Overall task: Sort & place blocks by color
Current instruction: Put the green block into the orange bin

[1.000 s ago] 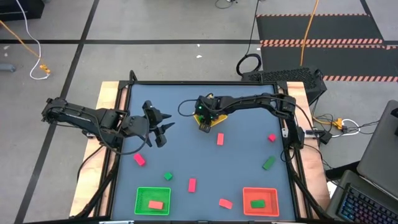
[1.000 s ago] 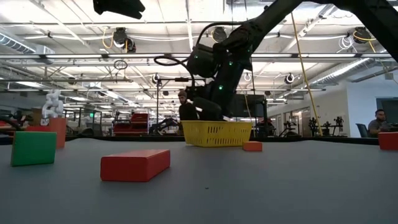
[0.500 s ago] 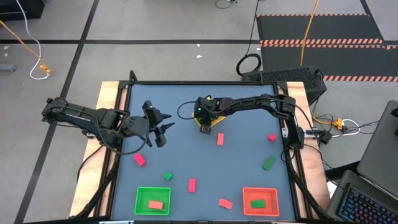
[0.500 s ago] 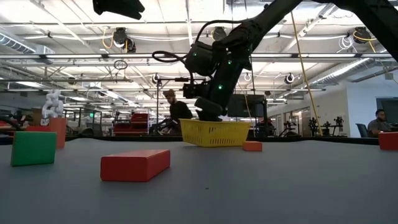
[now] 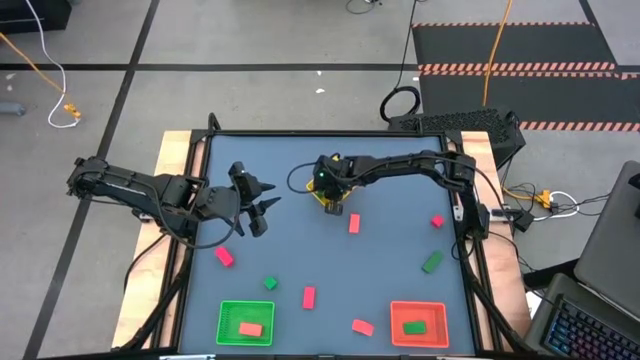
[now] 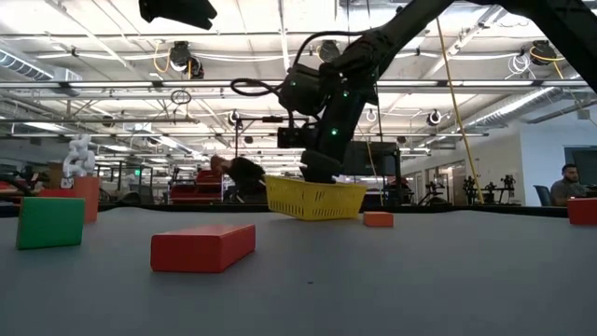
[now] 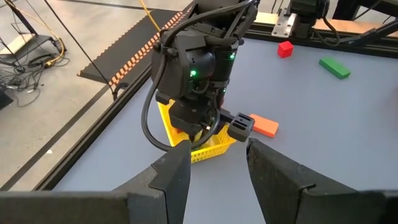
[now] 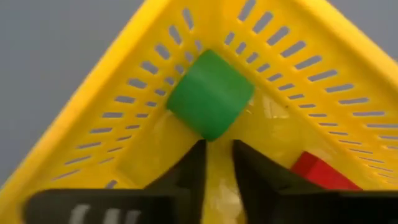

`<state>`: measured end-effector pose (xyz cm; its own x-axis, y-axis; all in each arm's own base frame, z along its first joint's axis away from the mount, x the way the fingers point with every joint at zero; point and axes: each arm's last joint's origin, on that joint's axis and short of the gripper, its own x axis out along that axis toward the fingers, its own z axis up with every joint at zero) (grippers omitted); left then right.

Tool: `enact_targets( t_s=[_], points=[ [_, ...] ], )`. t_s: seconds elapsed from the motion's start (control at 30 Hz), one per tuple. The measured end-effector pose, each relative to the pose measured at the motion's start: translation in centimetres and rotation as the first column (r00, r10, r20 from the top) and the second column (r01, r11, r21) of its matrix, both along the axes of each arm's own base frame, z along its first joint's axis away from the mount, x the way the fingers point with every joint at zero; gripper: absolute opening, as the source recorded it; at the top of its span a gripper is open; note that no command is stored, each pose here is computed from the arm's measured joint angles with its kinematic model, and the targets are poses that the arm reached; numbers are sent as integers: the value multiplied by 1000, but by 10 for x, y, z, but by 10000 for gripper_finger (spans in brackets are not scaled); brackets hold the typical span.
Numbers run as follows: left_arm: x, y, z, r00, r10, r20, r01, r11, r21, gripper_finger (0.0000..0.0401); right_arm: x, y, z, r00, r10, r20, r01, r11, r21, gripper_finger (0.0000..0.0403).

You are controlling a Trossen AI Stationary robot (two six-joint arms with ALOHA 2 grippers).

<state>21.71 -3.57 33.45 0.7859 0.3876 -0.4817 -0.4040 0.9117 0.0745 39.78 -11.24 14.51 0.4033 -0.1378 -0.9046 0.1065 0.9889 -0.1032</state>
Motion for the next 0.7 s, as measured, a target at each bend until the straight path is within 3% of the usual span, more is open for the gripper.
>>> enact_targets(
  t_s=[0.2,0.33,0.47,0.7],
  points=[
    [-1,0,-2,1000,2,-18,-2,1000,1,159,0,0,4,1000,25,10,-25,999,-21,215],
    [-1,0,-2,1000,6,-15,-7,1000,-5,159,0,2,11,999,31,29,-30,999,-22,272],
    [-1,0,-2,1000,6,-15,-6,1000,-6,159,1,3,17,997,43,71,-42,999,-15,295],
    [-1,0,-2,1000,10,-12,-10,1000,-11,159,3,7,15,994,46,99,-55,995,83,291]
  ],
)
